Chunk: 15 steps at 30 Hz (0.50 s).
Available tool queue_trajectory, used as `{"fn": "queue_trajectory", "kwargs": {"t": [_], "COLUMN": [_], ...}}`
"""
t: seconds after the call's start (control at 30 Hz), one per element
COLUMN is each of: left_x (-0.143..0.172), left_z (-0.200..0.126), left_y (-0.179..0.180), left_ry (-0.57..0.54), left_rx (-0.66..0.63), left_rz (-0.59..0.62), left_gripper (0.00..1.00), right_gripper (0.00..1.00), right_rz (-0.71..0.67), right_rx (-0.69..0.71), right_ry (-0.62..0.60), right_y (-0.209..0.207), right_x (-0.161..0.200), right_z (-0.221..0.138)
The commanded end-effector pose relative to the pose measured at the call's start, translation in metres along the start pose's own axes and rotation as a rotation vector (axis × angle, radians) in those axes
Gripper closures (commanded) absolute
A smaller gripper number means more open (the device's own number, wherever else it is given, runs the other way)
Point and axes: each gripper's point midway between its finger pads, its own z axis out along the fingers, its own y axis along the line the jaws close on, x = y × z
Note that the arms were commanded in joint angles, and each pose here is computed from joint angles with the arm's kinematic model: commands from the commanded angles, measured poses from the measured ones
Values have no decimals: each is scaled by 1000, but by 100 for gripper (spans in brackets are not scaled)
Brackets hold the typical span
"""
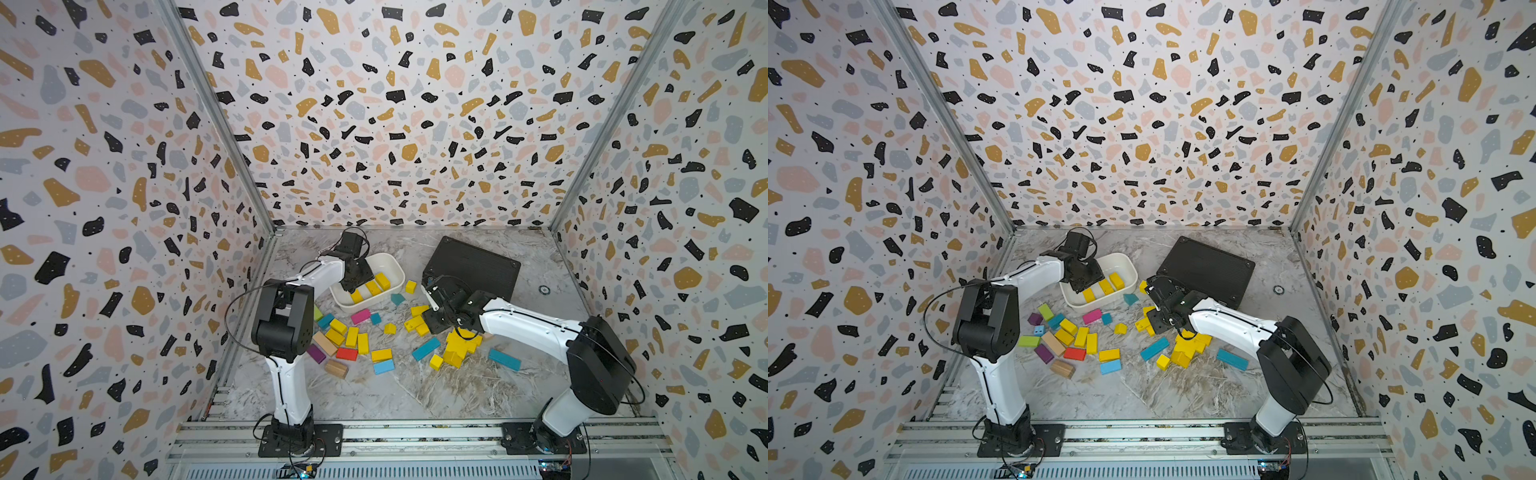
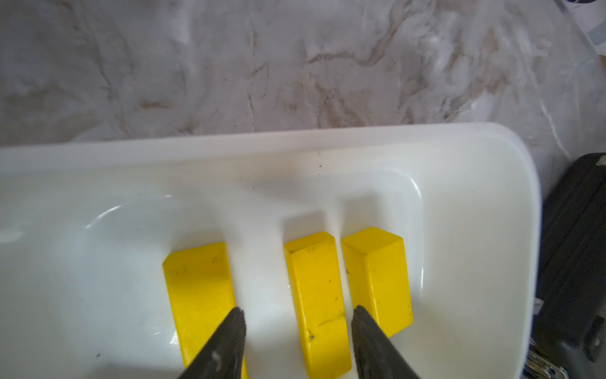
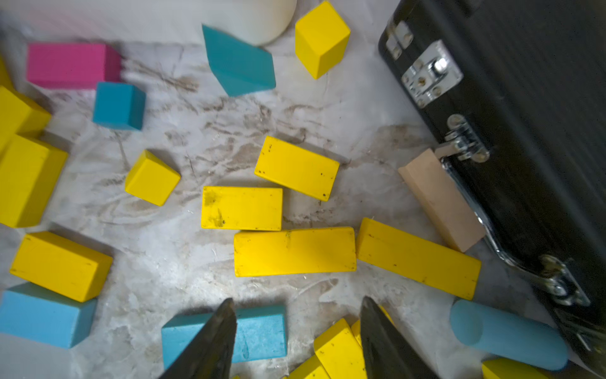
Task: Pick out the yellow building blocks
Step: Place the building block in the storage box.
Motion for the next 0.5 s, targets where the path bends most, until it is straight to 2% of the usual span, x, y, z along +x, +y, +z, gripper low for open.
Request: {"fn": "queue_trajectory", "kwargs": {"t": [0.0, 0.23, 0.33, 0.47], "left_x": [-24, -9, 7, 32], "left_z": [-53, -109, -121, -119], "left_y": [-17, -14, -1, 20], "left_ry": [-122, -244, -250, -206], "left_rx": [65, 164, 158, 129], "left_rz": [55, 107, 98, 69], "left_gripper": [45, 46, 46, 46], "right_gripper": [40, 43, 43, 43], "right_rz": [-56, -193, -264, -299], "right_rx": [-9, -266, -275, -250], "right_ry": [71, 139, 204, 283], "right_y": [0, 36, 37, 34], "right_x": [5, 46, 73, 97], "right_z": [-15, -32, -33, -27]}}
